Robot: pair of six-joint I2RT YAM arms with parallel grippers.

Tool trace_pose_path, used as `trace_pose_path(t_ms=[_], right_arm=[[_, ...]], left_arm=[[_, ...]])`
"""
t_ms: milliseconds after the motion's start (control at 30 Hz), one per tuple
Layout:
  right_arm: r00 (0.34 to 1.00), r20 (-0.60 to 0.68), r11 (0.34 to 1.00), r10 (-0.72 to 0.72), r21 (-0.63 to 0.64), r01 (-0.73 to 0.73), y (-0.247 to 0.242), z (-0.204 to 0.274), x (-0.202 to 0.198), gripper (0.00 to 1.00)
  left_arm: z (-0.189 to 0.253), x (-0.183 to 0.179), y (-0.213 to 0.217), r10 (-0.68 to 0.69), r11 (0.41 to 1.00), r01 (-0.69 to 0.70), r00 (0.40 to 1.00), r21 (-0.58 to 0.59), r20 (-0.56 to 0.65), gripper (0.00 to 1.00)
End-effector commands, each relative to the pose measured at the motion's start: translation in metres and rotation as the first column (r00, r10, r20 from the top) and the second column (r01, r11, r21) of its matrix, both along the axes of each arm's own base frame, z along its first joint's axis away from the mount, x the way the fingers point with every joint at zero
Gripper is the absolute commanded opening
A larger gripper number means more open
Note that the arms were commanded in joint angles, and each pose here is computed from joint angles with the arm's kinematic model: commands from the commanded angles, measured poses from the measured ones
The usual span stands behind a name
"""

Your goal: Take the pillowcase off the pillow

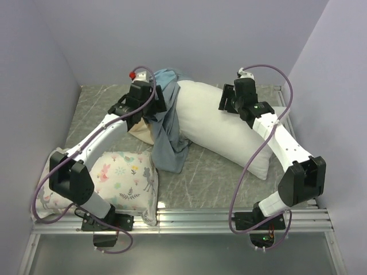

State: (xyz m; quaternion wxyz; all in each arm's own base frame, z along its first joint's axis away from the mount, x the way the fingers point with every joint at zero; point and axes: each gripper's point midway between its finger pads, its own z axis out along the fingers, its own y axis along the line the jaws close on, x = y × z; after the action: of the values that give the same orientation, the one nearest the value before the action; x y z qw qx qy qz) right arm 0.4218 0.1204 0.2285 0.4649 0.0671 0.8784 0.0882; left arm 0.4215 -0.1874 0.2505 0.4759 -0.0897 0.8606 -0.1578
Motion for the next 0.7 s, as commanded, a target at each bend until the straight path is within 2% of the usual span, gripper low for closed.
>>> trace_pose_path(t_ms=[0,33,133,267,367,400,467,500,567,600,667], right_arm=[[0.998,0.062,0.998,-0.033,-0.042,0.036,-0.009,0.032,0.001,0.7],[0.996,0.079,0.998,-0.032,-0.046,0.036,-0.008,0.039,-0.001,0.75],[0.992,0.121,0.998,0.028,-0.052,-0.021,0.011,0.058,-0.012,0.8],[0.984,0.076,0.981,0.163,-0.117,-0.154,0.058,0.039,-0.029,0.84],[0.966,0.01,0.954,0.258,-0.158,-0.253,0.095,0.003,-0.038,0.86],[0.964,-0.011,0.948,0.267,-0.177,-0.264,0.101,-0.006,-0.04,0.86],[0.95,-0.075,0.928,0.302,-0.207,-0.311,0.116,-0.037,-0.045,0.87],[0.952,-0.084,0.927,0.295,-0.219,-0.306,0.117,-0.044,-0.044,0.87],[0.945,-0.139,0.915,0.296,-0.243,-0.323,0.12,-0.072,-0.043,0.87],[0.946,-0.15,0.913,0.288,-0.256,-0.318,0.12,-0.08,-0.041,0.87],[0.951,-0.186,0.905,0.247,-0.306,-0.295,0.114,-0.099,-0.034,0.87]], left_arm=[[-0.026,0.003,-0.001,0.023,1.0,-0.023,1.0,-0.002,-0.016,0.91],[-0.041,0.004,-0.006,0.016,1.0,-0.015,0.999,0.019,-0.047,0.91],[-0.075,0.008,-0.017,0.015,0.998,-0.007,0.991,0.067,-0.131,0.9],[-0.115,0.013,-0.015,0.055,0.991,-0.024,0.97,0.128,-0.237,0.86],[-0.142,0.023,-0.003,0.116,0.98,-0.062,0.95,0.19,-0.288,0.67],[-0.146,0.023,0.001,0.13,0.977,-0.07,0.945,0.202,-0.301,0.49],[-0.154,0.027,0.009,0.154,0.974,-0.09,0.938,0.21,-0.311,0.34],[-0.154,0.029,0.011,0.158,0.973,-0.095,0.937,0.209,-0.312,0.2],[-0.151,0.033,0.015,0.163,0.974,-0.103,0.937,0.203,-0.31,0.09],[-0.15,0.034,0.015,0.162,0.974,-0.102,0.937,0.201,-0.31,0.0],[-0.145,0.037,0.015,0.165,0.973,-0.105,0.939,0.205,-0.301,0.0]])
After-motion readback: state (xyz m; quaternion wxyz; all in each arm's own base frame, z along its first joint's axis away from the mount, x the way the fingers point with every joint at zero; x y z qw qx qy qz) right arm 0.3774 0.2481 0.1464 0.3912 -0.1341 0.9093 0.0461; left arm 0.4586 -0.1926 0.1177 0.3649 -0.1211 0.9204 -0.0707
